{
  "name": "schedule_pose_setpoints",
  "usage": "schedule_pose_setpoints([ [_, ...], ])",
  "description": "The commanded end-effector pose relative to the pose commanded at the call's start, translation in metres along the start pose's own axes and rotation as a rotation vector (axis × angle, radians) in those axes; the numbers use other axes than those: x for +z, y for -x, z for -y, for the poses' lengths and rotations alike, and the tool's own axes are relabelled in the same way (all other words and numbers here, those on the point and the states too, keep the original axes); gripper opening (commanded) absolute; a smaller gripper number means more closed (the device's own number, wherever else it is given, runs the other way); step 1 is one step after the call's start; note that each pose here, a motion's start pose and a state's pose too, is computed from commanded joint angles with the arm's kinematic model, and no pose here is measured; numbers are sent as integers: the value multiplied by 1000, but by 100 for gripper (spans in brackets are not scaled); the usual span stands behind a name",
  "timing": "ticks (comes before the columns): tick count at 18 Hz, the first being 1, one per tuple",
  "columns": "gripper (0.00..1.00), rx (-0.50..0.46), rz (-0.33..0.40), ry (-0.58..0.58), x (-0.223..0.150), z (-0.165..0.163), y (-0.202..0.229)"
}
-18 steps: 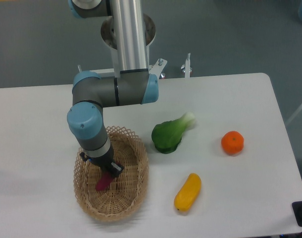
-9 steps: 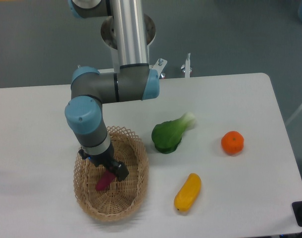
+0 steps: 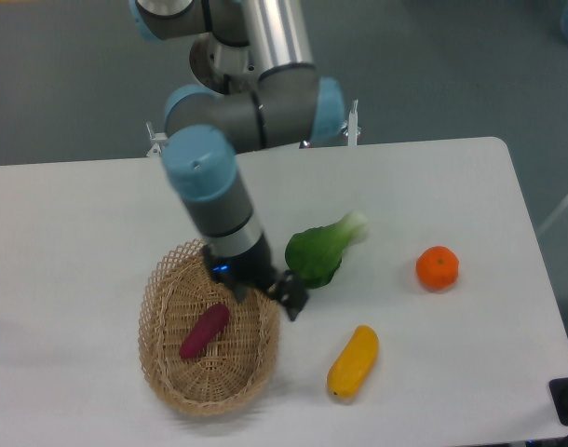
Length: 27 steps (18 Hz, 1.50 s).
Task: Place the sweet potato in the basket
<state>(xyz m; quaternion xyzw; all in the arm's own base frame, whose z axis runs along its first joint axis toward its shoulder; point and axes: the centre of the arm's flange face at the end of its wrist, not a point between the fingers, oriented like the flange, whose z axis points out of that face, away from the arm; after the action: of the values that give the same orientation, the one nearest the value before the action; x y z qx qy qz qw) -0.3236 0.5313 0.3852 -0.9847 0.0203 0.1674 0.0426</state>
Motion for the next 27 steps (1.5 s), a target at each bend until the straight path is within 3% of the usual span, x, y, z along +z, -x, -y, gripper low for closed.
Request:
schedule_pose_setpoints([
  [10, 100, 339, -65, -37, -69, -83, 59],
  [14, 100, 357, -70, -66, -89, -110, 74],
  [17, 100, 426, -79, -63, -88, -120, 81],
  [27, 100, 437, -89, -61, -88, -123, 79],
])
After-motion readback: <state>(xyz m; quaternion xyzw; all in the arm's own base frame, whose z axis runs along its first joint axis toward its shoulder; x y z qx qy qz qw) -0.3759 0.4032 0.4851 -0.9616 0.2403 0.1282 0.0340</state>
